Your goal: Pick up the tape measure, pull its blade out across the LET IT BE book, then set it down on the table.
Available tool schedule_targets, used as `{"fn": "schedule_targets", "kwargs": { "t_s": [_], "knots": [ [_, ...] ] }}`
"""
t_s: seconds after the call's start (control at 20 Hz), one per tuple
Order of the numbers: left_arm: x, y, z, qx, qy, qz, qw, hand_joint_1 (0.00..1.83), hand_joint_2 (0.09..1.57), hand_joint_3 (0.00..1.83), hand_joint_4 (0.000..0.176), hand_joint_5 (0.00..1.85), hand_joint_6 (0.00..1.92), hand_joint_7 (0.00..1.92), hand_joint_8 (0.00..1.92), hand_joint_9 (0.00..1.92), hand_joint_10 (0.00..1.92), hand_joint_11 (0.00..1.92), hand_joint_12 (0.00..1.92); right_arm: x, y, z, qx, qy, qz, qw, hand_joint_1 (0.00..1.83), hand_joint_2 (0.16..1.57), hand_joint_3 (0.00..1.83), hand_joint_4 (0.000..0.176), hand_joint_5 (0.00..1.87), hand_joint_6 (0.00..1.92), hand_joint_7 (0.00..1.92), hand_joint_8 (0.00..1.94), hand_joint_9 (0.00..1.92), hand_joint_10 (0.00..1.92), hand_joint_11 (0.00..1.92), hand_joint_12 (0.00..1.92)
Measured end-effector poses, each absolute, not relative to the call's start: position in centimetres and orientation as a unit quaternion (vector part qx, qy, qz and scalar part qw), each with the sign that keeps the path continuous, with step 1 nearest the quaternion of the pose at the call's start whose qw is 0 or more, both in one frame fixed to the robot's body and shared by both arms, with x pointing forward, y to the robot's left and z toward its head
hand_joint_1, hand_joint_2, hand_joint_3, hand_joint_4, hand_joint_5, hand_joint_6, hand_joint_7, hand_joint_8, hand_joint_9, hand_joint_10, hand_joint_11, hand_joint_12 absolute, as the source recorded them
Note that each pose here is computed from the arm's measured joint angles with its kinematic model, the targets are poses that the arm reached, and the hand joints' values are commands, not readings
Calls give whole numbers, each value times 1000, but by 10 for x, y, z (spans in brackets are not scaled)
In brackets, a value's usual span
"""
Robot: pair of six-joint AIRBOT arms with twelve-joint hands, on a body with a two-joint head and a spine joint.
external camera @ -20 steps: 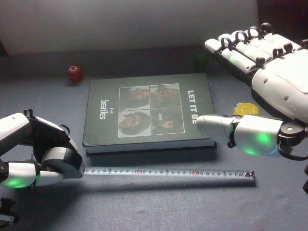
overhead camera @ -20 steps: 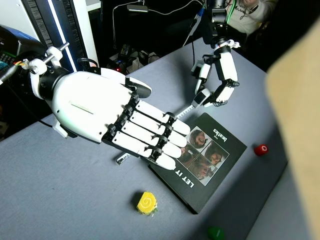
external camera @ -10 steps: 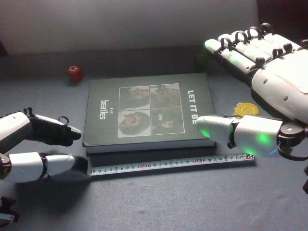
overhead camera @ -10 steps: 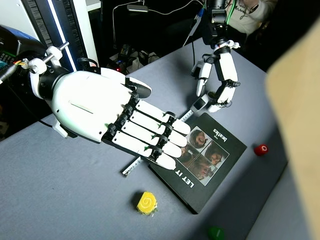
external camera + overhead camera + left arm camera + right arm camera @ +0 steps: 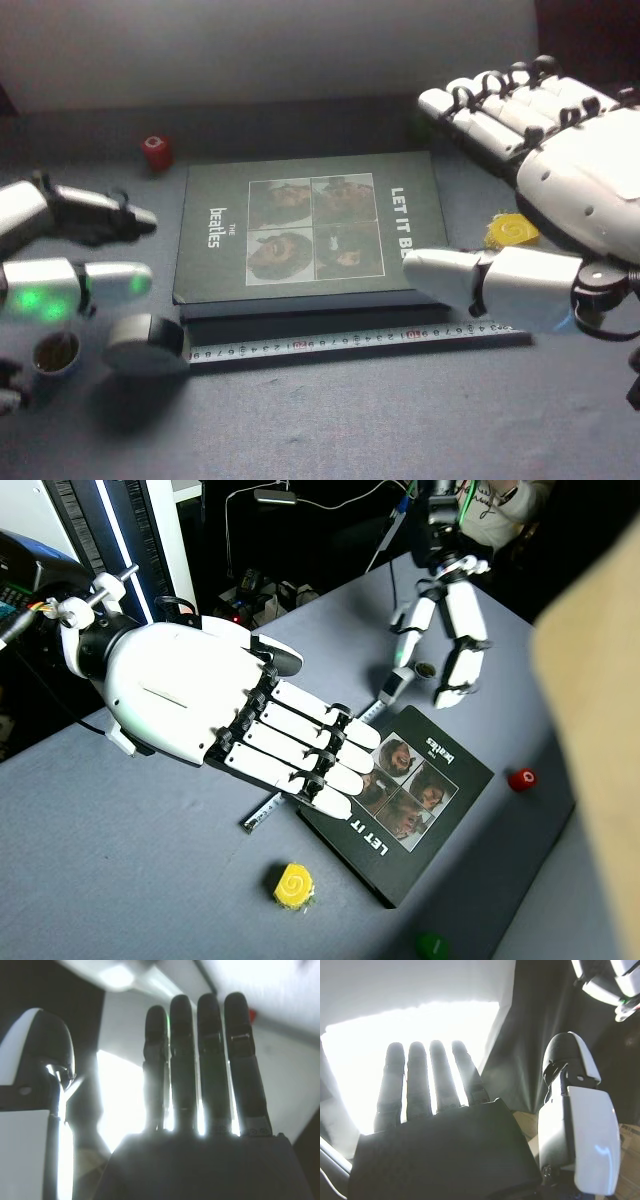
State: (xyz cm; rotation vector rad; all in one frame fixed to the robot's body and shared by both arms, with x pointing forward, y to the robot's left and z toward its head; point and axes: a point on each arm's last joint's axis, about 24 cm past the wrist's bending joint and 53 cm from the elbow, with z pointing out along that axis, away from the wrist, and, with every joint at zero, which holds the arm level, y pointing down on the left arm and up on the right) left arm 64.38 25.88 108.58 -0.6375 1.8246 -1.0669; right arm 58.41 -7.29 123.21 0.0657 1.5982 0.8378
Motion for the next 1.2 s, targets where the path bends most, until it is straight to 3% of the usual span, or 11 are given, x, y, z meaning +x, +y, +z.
{"fn": "schedule_targets", "kwargs": {
  "t_s": [0.35,0.55,0.6,0.65,0.7,0.75,0.85,0.9,1.0,1.15,1.2],
  "knots": [
    [673,239,1141,-222,746,-401,484,569,1041,0,0,632,0,691,0,643,0,505,393,569,-49,1232,-7,707,413,574,7,1116,2,0,0,0,1,0,0,0,0,336],
    [672,199,1165,-189,762,-401,472,563,1041,0,0,671,14,715,9,667,9,524,392,566,-46,1237,0,713,436,550,104,1104,0,0,285,29,338,19,257,27,0,877],
    [670,186,1175,-171,765,-401,474,565,1048,0,0,866,15,901,28,839,36,643,417,565,-45,1237,-3,715,439,544,291,1094,2,0,716,184,733,287,566,591,303,1270],
    [668,173,1185,-155,766,-402,476,574,1050,0,0,958,13,986,64,926,76,693,494,563,-44,1238,-20,715,440,543,373,1083,0,0,763,528,708,755,587,1148,483,1461],
    [666,165,1194,-141,766,-404,481,619,1036,0,0,1090,116,849,954,819,824,713,871,563,-45,1238,-23,715,441,542,501,1061,0,0,828,1095,773,1259,789,1661,768,1786],
    [664,156,1202,-129,764,-406,485,636,1025,0,5,886,936,755,1603,709,1513,660,1387,564,-46,1237,-25,717,439,541,614,1037,0,0,955,1441,936,1600,1085,1869,1122,1894],
    [656,140,1212,-107,762,-407,492,647,1029,1,88,680,1837,782,1908,764,1904,701,1872,569,-51,1234,-21,719,432,544,703,1036,0,0,977,1872,1098,1919,1403,1919,1572,1920],
    [652,135,1212,-112,763,-408,489,660,1028,0,134,752,1904,883,1918,846,1918,816,1911,569,-52,1232,-19,720,431,543,717,1046,2,0,1006,1911,1183,1937,1469,1921,1681,1921],
    [638,123,1209,-132,766,-406,480,686,1062,6,169,912,1920,1009,1921,953,1921,981,1921,571,-56,1235,-17,714,427,554,715,1103,10,0,1143,1921,1361,1941,1678,1921,1836,1921],
    [626,122,1202,-166,766,-404,471,695,1136,14,175,1050,1921,1124,1921,1090,1921,1108,1921,575,-62,1238,-10,709,419,567,660,1259,45,0,1292,1921,1546,1941,1785,1921,1904,1921],
    [620,119,1197,-176,769,-402,466,701,1200,11,172,1121,1921,1196,1921,1186,1921,1220,1921,576,-64,1237,-4,710,418,566,658,1391,33,96,1356,1921,1591,1941,1802,1921,1918,1921]
  ]
}}
